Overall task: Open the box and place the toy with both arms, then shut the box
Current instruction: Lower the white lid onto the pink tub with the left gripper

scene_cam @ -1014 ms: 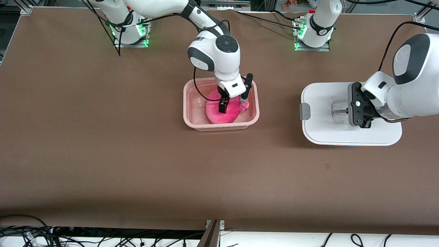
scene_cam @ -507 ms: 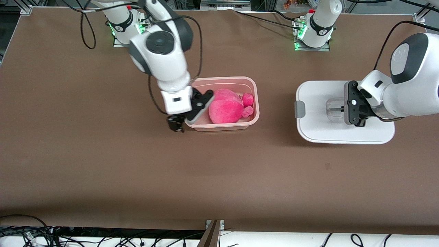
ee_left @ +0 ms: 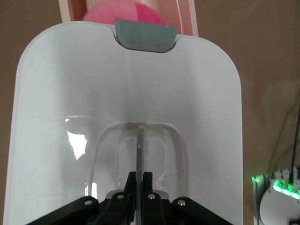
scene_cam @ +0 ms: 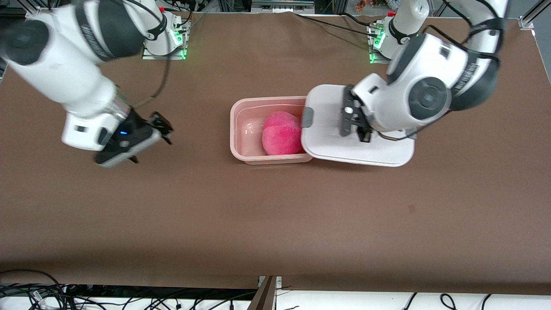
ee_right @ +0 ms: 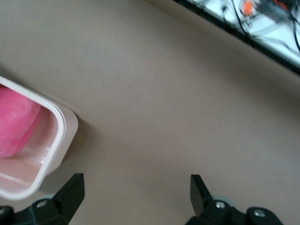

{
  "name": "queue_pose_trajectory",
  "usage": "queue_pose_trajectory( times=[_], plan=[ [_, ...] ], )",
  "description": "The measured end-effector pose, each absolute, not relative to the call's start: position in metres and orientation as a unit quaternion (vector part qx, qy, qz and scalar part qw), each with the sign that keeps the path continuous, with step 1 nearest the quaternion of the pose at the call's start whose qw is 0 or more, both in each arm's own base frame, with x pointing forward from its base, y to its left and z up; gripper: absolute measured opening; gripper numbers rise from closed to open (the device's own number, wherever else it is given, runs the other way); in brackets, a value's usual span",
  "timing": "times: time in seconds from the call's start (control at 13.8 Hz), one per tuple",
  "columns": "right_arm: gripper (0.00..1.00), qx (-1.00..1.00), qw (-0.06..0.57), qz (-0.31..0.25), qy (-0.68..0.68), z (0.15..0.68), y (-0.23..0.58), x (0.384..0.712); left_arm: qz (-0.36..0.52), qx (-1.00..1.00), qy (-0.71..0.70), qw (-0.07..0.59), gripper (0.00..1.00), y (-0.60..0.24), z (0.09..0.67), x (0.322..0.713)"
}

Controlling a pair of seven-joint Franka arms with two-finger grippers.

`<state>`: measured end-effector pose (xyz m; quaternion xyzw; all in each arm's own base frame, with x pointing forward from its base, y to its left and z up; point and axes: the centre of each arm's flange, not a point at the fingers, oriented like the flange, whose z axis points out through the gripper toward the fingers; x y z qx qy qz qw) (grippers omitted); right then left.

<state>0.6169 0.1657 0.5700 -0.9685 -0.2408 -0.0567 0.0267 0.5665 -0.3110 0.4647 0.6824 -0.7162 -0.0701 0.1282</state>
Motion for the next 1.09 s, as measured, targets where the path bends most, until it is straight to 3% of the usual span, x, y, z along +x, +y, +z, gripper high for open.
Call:
queue_pose_trajectory(
  times=[0.22,0.51,1.09],
  plan=[
    [1.0,-0.987,0.024,-0.024,-0.155,0.599,0.103,0.589,-0.033,0.691,-0.714,0.111,0.07,-0.385,0.448,0.546],
    [1.0,-0.997,0.019,0.015,-0.076,0.619,0.086,0.553,0.005,0.686,-0.72,0.105,0.07,-0.464,0.393,0.524],
    [1.0,-0.999,0.014,0.022,-0.035,0.607,0.048,0.561,0.015,0.702,-0.705,0.102,0.07,-0.482,0.365,0.523]
  ],
)
